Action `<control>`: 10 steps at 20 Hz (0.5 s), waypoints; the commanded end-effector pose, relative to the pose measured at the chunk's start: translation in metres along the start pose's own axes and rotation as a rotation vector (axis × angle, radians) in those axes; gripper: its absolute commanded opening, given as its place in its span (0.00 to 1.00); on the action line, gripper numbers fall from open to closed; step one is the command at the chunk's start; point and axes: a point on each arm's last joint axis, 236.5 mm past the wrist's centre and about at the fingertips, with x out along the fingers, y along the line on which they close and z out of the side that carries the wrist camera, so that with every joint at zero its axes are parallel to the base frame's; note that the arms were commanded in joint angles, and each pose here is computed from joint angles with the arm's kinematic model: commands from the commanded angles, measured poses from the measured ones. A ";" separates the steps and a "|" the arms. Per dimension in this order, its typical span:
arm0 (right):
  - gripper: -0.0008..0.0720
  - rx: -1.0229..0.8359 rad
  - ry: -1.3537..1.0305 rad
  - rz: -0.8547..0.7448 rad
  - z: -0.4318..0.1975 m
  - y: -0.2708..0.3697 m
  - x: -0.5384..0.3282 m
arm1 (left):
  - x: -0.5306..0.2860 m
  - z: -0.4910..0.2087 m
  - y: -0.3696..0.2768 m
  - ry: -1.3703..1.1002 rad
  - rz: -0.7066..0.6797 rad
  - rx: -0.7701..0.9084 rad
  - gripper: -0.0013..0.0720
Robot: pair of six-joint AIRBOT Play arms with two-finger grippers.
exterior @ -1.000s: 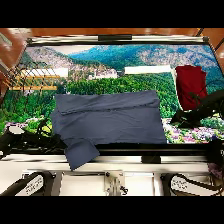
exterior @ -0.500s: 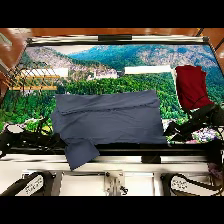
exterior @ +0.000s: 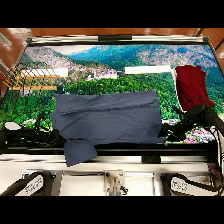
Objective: Fold the shirts.
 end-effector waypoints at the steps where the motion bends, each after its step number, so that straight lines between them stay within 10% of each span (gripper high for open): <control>1: 0.54 -0.034 0.014 -0.027 -0.003 0.006 0.009 | -0.004 0.007 -0.002 -0.018 0.003 0.011 0.06; 3: 0.11 -0.043 0.020 -0.023 -0.004 0.010 0.010 | -0.007 0.011 -0.004 -0.029 0.005 0.021 0.06; 10: 0.10 -0.170 -0.215 -0.051 0.040 0.028 -0.042 | -0.073 0.086 -0.048 -0.233 0.035 0.262 0.06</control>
